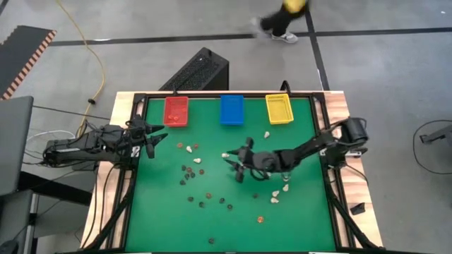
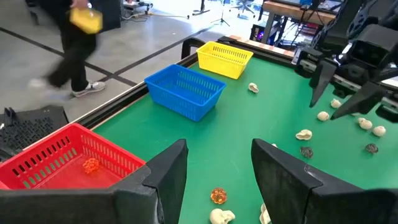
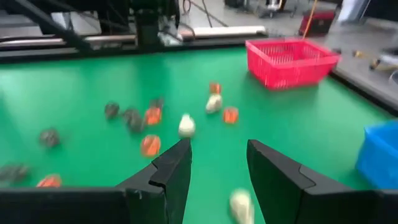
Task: Sort Halloween decoration
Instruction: Put the orange pumpkin toy into the red bin
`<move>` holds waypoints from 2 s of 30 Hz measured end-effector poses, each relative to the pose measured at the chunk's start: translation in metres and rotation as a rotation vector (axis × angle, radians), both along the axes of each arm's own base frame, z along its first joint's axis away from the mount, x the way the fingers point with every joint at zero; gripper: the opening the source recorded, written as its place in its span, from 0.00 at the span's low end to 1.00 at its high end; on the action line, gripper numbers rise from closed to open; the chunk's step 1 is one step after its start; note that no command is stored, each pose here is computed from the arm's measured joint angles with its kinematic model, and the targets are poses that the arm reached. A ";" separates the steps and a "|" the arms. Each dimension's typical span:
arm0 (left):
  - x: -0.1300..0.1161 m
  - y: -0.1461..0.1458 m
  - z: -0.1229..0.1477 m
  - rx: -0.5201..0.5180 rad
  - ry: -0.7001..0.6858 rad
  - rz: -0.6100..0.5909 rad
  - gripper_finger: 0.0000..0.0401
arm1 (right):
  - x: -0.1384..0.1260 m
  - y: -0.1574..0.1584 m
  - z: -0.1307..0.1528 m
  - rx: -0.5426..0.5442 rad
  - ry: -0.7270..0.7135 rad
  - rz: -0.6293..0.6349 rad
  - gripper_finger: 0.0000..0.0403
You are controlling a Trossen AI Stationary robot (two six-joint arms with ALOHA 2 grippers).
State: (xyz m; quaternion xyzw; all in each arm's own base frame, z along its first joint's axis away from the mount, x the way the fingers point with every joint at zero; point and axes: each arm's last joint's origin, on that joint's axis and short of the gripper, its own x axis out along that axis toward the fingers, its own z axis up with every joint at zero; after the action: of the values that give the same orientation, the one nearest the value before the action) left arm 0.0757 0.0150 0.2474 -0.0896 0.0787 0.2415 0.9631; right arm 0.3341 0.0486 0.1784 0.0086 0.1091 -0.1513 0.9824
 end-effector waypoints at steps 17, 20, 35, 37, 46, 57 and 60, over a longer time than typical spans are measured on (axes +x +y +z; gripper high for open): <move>0.000 0.000 0.000 0.003 0.002 -0.001 0.42 | 0.108 -0.054 -0.017 0.030 -0.042 0.192 0.46; 0.000 0.000 0.000 0.003 0.002 -0.001 0.42 | 0.114 -0.061 -0.021 0.058 -0.049 0.204 0.46; 0.000 0.000 0.000 0.004 0.002 -0.001 0.42 | 0.115 -0.073 -0.024 0.089 -0.038 0.264 0.54; 0.000 0.000 0.000 0.004 0.002 -0.001 0.42 | 0.115 -0.073 -0.024 0.082 -0.040 0.266 0.56; 0.000 0.000 0.000 0.004 0.002 -0.001 0.42 | 0.115 -0.072 -0.023 0.067 -0.042 0.269 0.57; 0.000 0.000 0.000 0.004 0.002 -0.001 0.42 | 0.115 -0.074 -0.022 0.058 -0.052 0.235 0.57; 0.000 0.000 0.000 0.004 0.002 -0.001 0.42 | 0.115 -0.074 -0.021 0.056 -0.062 0.235 0.57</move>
State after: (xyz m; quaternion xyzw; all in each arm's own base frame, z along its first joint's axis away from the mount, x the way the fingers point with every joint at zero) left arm 0.0757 0.0150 0.2474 -0.0874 0.0793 0.2413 0.9632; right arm 0.4496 -0.0257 0.1572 0.0278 0.0829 -0.0318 0.9957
